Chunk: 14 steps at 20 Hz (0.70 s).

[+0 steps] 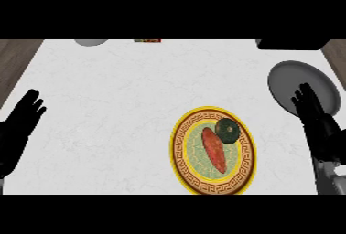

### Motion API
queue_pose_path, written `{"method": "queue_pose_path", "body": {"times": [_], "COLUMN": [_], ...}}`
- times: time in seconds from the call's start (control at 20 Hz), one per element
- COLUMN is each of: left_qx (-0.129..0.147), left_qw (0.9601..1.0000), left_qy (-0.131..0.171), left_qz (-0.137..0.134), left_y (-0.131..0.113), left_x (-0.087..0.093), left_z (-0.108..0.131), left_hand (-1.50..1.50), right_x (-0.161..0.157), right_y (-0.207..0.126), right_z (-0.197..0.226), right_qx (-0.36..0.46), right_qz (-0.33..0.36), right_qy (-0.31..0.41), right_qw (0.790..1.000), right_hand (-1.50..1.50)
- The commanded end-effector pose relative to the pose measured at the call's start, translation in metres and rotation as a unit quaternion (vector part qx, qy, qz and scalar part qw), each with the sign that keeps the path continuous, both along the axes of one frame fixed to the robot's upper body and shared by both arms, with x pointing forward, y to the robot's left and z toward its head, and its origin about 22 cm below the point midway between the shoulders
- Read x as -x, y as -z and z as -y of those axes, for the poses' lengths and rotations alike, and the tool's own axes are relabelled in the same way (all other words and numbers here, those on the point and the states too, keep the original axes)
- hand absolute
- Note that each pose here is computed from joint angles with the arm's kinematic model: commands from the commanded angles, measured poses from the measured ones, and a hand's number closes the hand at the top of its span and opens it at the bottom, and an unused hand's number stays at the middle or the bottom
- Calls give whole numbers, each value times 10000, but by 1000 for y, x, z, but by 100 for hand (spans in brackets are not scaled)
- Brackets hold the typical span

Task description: Pick the sweet potato from the plate and place it in the pan

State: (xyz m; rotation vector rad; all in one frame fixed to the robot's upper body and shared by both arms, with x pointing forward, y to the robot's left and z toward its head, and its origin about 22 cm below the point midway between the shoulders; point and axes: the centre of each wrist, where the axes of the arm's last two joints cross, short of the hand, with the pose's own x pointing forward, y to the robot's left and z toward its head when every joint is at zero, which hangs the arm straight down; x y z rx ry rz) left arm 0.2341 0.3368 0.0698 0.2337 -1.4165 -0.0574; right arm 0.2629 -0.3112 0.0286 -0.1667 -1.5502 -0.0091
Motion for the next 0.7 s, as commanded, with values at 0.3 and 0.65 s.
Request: {"method": "queue_pose_path", "body": {"times": [0.3, 0.65], "left_qx": [711, 642], "left_qw": [9950, 9963], "left_qy": [407, 187], "left_qz": [568, 532], "left_y": [-4, 7], "left_x": [-25, -33], "left_z": [49, 67], "left_hand": [0, 0], "right_x": [-56, -50], "right_y": [-84, -47], "right_z": [-72, 30], "right_qx": [789, 1330], "right_qz": [1248, 1842], "right_qy": [-3933, -4076], "right_qw": [9075, 8845], "right_hand": [150, -150]}}
